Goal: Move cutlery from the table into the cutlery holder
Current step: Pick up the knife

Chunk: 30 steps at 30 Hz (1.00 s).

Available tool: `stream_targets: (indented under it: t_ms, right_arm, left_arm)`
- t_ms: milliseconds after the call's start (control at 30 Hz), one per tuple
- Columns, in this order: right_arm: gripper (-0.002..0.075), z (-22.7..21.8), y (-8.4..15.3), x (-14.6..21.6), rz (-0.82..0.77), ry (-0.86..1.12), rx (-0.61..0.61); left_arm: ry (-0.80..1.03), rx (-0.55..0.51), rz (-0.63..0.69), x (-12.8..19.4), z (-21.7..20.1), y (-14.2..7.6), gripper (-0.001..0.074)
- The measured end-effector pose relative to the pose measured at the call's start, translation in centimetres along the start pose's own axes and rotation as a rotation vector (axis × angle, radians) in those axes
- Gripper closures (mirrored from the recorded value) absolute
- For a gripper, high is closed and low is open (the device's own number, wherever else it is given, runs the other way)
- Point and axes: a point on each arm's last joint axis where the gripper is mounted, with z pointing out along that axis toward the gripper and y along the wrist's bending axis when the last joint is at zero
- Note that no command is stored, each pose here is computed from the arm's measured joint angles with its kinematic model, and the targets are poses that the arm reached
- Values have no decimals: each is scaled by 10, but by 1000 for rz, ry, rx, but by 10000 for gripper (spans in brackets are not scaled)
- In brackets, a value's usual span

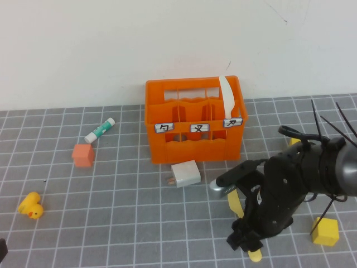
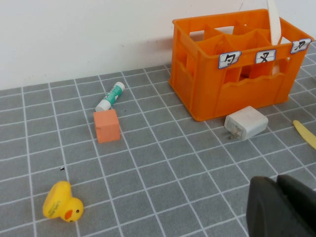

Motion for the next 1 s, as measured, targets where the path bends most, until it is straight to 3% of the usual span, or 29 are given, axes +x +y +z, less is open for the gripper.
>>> stream_targets:
  t_ms: [567,1000]
  right_arm:
    - [315,6,-1,13,-62,-9,7]
    - [526,6,-2,13,-207,-6,17]
  left_arm:
    - [3,1,-9,0,0,0,735]
    - [3,1,-9,0,0,0,735]
